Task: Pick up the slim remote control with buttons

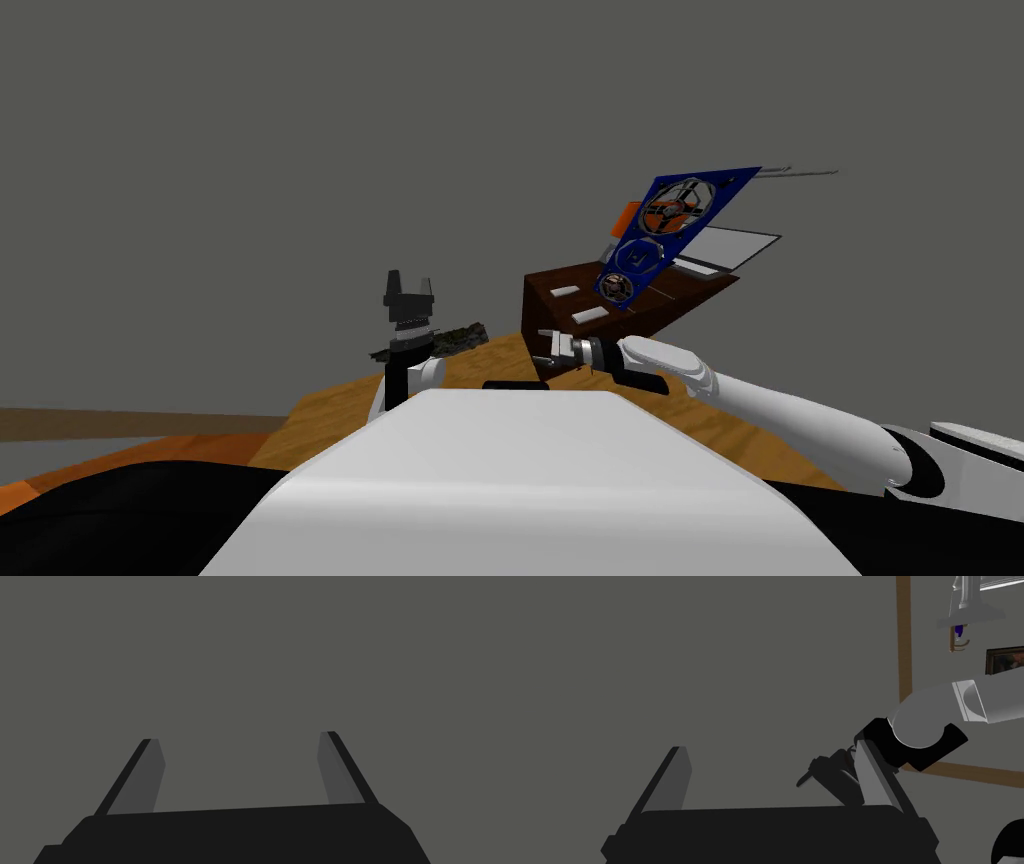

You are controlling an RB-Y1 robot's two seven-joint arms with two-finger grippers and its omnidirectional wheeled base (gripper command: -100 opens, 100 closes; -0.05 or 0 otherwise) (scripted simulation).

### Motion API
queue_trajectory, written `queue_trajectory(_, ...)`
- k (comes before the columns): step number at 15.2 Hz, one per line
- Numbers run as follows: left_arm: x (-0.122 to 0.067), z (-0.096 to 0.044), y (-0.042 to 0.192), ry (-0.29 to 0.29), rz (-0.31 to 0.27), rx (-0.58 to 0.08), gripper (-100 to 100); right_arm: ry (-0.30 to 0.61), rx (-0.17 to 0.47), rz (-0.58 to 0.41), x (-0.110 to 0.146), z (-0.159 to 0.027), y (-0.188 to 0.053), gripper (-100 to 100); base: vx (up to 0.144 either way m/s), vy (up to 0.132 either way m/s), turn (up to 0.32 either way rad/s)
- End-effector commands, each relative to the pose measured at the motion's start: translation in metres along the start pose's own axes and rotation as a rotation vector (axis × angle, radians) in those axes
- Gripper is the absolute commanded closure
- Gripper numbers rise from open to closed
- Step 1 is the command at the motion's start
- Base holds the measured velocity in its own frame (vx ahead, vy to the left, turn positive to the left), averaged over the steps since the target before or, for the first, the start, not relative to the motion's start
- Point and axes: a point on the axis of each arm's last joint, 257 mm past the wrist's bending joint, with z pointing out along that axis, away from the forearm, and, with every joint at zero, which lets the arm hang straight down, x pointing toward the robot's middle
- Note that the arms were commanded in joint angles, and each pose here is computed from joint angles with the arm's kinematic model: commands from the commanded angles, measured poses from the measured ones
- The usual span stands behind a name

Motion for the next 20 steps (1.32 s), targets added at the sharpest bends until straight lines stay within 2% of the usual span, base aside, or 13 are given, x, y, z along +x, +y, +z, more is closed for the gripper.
queue_trajectory(1, 0.000, 0.000, 0.000, 0.000, 0.000, 0.000, 0, 0.071, -0.004, -0.044, 0.018, -0.007, -0.001, -100, -0.003, -0.004, 0.142)
queue_trajectory(4, 0.000, 0.000, 0.000, 0.000, 0.000, 0.000, 0, 0.119, 0.002, -0.048, 0.030, -0.019, -0.003, -100, -0.003, -0.010, 0.093)
queue_trajectory(8, 0.000, 0.000, 0.000, 0.000, 0.000, 0.000, 0, 0.264, 0.007, -0.135, 0.065, -0.045, -0.013, -100, 0.001, -0.009, 0.153)
queue_trajectory(10, 0.000, 0.000, 0.000, 0.000, 0.000, 0.000, 0, 0.314, 0.009, -0.126, 0.079, -0.059, -0.012, -100, 0.005, -0.012, 0.124)
queue_trajectory(11, 0.000, 0.000, 0.000, 0.000, 0.000, 0.000, 0, 0.358, 0.017, -0.177, 0.086, -0.069, -0.021, -100, 0.009, -0.011, 0.173)
queue_trajectory(13, 0.000, 0.000, 0.000, 0.000, 0.000, 0.000, 0, 0.410, 0.017, -0.162, 0.101, -0.085, -0.018, -100, 0.012, -0.015, 0.140)
queue_trajectory(14, 0.000, 0.000, 0.000, 0.000, 0.000, 0.000, 0, 0.465, 0.027, -0.208, 0.110, -0.100, -0.026, -100, 0.015, -0.008, 0.198)
queue_trajectory(15, 0.000, 0.000, 0.000, 0.000, 0.000, 0.000, 0, 0.496, 0.024, -0.192, 0.120, -0.110, -0.023, -100, 0.018, -0.012, 0.212)
queue_trajectory(16, 0.000, 0.000, 0.000, 0.000, 0.000, 0.000, 0, 0.501, 0.026, -0.193, 0.120, -0.112, -0.023, -100, 0.014, -0.013, 0.050)
queue_trajectory(17, 0.000, 0.000, 0.000, 0.000, 0.000, 0.000, 0, 0.550, 0.035, -0.236, 0.127, -0.126, -0.031, -100, 0.021, -0.005, 0.129)
queue_trajectory(18, 0.000, 0.000, 0.000, 0.000, 0.000, 0.000, 0, 0.581, 0.039, -0.227, 0.134, -0.139, -0.031, -100, 0.025, -0.012, 0.169)
queue_trajectory(19, 0.000, 0.000, 0.000, 0.000, 0.000, 0.000, 0, 0.587, 0.037, -0.220, 0.137, -0.141, -0.028, -100, 0.019, -0.016, 0.088)
queue_trajectory(20, 0.000, 0.000, 0.000, 0.000, 0.000, 0.000, 0, 0.638, 0.051, -0.266, 0.141, -0.158, -0.039, -100, 0.026, -0.009, 0.217)
